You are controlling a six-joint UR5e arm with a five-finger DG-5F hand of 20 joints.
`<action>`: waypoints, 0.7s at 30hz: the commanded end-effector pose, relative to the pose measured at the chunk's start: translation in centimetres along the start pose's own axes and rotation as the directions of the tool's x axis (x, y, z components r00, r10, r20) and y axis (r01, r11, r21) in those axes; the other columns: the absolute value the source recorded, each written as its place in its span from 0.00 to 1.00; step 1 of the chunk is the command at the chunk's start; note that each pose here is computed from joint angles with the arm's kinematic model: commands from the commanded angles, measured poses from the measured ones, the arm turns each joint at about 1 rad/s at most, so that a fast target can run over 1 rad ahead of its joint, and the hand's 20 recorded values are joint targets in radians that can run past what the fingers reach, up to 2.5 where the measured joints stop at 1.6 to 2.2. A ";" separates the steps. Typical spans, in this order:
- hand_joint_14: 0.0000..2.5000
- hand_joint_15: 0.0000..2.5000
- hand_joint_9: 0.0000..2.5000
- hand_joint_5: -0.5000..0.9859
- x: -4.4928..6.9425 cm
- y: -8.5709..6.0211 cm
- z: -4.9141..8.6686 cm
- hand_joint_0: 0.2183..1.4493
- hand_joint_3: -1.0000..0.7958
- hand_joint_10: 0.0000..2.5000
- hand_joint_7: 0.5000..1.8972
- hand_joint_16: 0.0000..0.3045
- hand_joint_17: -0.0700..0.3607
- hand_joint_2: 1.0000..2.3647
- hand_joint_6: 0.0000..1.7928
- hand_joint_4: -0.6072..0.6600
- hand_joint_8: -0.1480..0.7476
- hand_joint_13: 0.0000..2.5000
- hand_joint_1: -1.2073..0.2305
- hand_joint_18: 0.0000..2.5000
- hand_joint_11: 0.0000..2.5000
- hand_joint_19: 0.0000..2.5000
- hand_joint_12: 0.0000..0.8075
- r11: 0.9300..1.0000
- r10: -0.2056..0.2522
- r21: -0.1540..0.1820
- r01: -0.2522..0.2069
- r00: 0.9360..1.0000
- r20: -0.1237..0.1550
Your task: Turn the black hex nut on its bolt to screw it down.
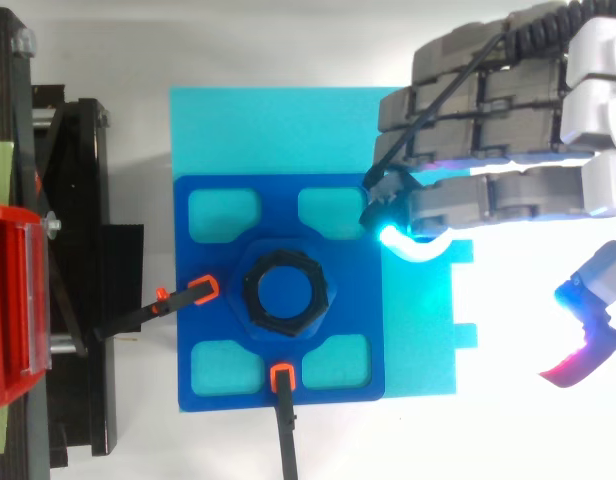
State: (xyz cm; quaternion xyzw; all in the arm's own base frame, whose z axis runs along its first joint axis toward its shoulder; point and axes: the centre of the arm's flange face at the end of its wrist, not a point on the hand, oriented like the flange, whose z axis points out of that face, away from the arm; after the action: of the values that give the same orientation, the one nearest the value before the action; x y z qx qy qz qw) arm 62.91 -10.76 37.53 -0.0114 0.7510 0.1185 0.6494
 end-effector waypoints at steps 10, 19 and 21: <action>0.00 0.09 0.25 0.20 0.5 -0.6 -0.2 0.15 0.28 0.00 0.31 0.20 0.48 0.00 0.28 0.65 0.43 0.24 0.46 0.17 0.06 0.12 0.41 0.976 0.213 0.043 -0.213 0.977 0.007; 0.00 0.08 0.34 0.19 0.5 -0.6 -0.2 0.17 0.28 0.00 0.32 0.20 0.48 0.00 0.28 0.69 0.60 0.24 0.45 0.16 0.02 0.12 0.43 0.976 0.213 0.047 -0.213 0.977 0.008; 0.00 0.08 0.34 0.18 0.5 -0.6 -0.2 0.17 0.28 0.00 0.31 0.20 0.48 0.00 0.28 0.69 0.61 0.22 0.45 0.16 0.02 0.11 0.44 0.976 0.213 0.047 -0.213 0.977 0.008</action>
State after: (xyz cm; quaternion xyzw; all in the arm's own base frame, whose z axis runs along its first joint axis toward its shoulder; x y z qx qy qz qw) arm 62.70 -11.35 36.94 0.0848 0.7498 0.1691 0.6340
